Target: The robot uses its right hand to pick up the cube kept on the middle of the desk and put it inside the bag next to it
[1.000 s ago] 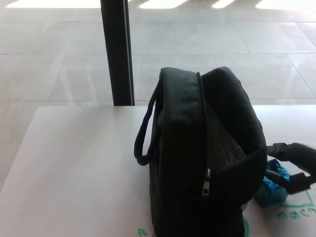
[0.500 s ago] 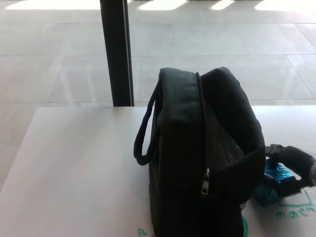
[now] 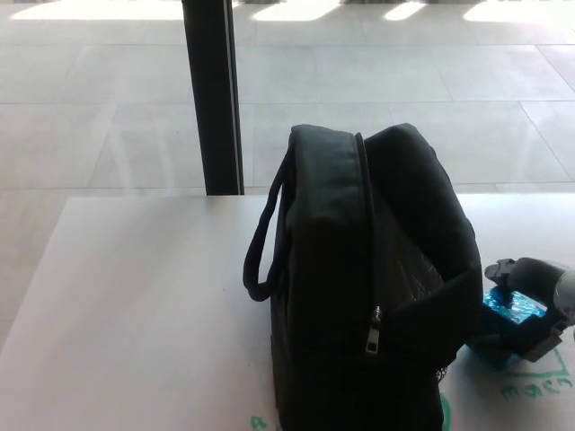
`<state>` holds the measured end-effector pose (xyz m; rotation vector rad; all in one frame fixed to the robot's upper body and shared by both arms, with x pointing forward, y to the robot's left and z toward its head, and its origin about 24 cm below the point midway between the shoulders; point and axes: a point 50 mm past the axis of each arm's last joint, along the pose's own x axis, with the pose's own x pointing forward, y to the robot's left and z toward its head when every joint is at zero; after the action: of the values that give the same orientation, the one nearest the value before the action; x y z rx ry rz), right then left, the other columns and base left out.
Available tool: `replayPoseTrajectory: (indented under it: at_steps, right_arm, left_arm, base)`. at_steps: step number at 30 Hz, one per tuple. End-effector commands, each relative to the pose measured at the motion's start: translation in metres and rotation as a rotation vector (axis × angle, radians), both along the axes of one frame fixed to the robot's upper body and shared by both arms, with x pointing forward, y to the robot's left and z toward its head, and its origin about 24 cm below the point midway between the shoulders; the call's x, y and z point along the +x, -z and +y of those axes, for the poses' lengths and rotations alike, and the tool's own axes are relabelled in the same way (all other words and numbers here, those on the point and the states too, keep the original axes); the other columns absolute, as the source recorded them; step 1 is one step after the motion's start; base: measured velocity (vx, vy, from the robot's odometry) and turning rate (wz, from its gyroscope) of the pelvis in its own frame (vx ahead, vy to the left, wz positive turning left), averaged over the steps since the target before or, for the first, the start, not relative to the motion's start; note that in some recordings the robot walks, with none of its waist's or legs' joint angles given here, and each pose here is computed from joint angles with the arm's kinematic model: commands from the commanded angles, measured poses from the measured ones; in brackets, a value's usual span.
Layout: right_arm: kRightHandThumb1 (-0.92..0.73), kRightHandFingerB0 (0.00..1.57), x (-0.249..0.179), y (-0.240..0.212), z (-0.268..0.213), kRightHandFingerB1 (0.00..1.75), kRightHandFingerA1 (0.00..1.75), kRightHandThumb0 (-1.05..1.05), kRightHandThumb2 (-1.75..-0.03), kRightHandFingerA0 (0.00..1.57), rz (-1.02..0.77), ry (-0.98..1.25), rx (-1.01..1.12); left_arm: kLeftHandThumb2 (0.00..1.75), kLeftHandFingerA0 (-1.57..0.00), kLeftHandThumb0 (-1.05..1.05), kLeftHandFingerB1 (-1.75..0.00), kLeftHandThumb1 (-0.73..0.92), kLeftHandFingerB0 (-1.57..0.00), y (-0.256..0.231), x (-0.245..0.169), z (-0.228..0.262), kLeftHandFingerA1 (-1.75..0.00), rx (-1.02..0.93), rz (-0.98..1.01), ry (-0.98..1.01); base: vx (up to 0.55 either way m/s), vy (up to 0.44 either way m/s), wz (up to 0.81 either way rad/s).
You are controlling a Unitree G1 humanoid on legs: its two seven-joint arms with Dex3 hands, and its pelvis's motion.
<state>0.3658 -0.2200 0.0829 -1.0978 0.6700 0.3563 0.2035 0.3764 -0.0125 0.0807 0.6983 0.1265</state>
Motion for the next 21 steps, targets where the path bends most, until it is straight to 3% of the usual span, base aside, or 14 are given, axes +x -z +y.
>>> replayPoseTrajectory:
  at_steps: [1,2,5,6,7,8,9,11,13,15,16,19,20,21]
  right_arm:
    - [-0.46,0.0,-0.013,0.025,-0.002,0.0,0.51,-0.7,-0.72,0.07,0.199,-0.008,-0.024]
    - [-0.36,0.0,-0.013,0.027,-0.001,0.0,0.52,-0.64,-0.66,0.05,0.211,-0.008,-0.036]
    - [-0.35,0.0,-0.014,0.031,0.004,0.09,0.64,-0.53,-0.67,0.26,0.166,-0.038,-0.107]
    - [-0.37,0.0,-0.014,0.033,0.006,0.05,0.65,-0.49,-0.67,0.33,0.137,-0.043,-0.151]
    - [-0.38,0.0,-0.015,0.034,0.007,0.19,0.7,-0.37,-0.73,0.45,0.113,-0.057,-0.174]
    - [-0.38,0.0,-0.015,0.035,0.008,0.19,0.7,-0.37,-0.73,0.45,0.095,-0.072,-0.186]
    - [-0.54,0.03,-0.019,0.039,0.013,0.23,0.86,-0.25,-0.59,0.77,0.031,-0.082,-0.218]
    - [-0.6,0.09,-0.022,0.041,0.014,0.25,1.04,-0.27,-0.62,0.77,-0.032,-0.111,-0.238]
    - [-0.79,0.24,-0.027,0.047,0.015,0.33,1.47,-0.26,-0.62,0.49,-0.145,-0.179,-0.26]
    - [-0.77,0.37,-0.029,0.048,0.015,0.38,1.42,-0.29,-0.64,0.53,-0.188,-0.217,-0.261]
    - [-0.7,0.7,-0.032,0.05,0.016,0.54,1.45,-0.32,-0.63,0.59,-0.207,-0.233,-0.288]
    - [-0.69,0.72,-0.033,0.052,0.015,0.56,1.47,-0.31,-0.63,0.64,-0.198,-0.256,-0.315]
    - [-0.72,0.64,-0.033,0.053,0.015,0.5,1.41,-0.31,-0.64,0.67,-0.18,-0.259,-0.333]
    - [-0.72,0.64,-0.033,0.053,0.015,0.5,1.41,-0.31,-0.64,0.67,-0.18,-0.261,-0.334]
  left_arm:
    - [0.86,-0.33,-0.8,-0.53,0.49,-0.3,-0.006,0.002,0.007,-0.61,0.027,-0.014,-0.024]
    - [0.63,-0.33,-0.79,-0.45,0.67,-0.3,-0.007,0.002,0.007,-0.57,0.032,-0.001,-0.01]
    - [0.61,-0.33,-0.81,-0.44,0.68,-0.31,-0.008,0.003,0.007,-0.56,0.049,0.007,0.016]
    - [0.98,-0.31,-0.83,-0.5,0.51,-0.2,-0.007,0.002,0.007,-0.61,0.035,0.005,-0.002]
    - [0.63,-0.33,-0.82,-0.45,0.65,-0.32,-0.007,0.003,0.007,-0.56,0.035,0.004,-0.007]
    - [0.63,-0.33,-0.82,-0.45,0.65,-0.32,-0.007,0.003,0.007,-0.56,0.04,0.003,-0.005]
    - [0.98,-0.31,-0.86,-0.5,0.52,-0.23,-0.007,0.002,0.008,-0.6,0.037,0.013,-0.006]
    - [0.99,-0.32,-0.86,-0.5,0.52,-0.23,-0.007,0.002,0.008,-0.6,0.058,0.018,0.014]
    - [0.95,-0.36,-0.76,-0.53,0.46,-0.28,-0.006,0.002,0.007,-0.63,0.039,0.006,-0.03]
    - [0.96,-0.36,-0.75,-0.53,0.47,-0.27,-0.007,0.002,0.007,-0.63,0.054,0.007,-0.009]
    - [0.62,-0.34,-0.79,-0.46,0.66,-0.33,-0.006,0.001,0.006,-0.56,0.038,0.013,0.005]
    - [0.6,-0.34,-0.77,-0.46,0.64,-0.34,-0.005,0.001,0.007,-0.56,0.029,0.006,-0.017]
    - [0.95,-0.35,-0.73,-0.52,0.47,-0.24,-0.006,0.001,0.006,-0.63,0.029,0.009,-0.017]
    - [0.95,-0.35,-0.73,-0.52,0.47,-0.24,-0.006,0.001,0.007,-0.63,0.03,0.009,-0.017]
  base:
    - [0.0,0.0,0.0]
    - [0.0,0.0,0.0]
    - [0.0,0.0,0.0]
    - [0.0,0.0,0.0]
    - [0.0,0.0,0.0]
    - [0.0,0.0,0.0]
    - [0.0,0.0,0.0]
    - [0.0,0.0,0.0]
    - [0.0,0.0,0.0]
    - [0.0,0.0,0.0]
    - [0.0,0.0,0.0]
    - [0.0,0.0,0.0]
    - [0.0,0.0,0.0]
    - [0.0,0.0,0.0]
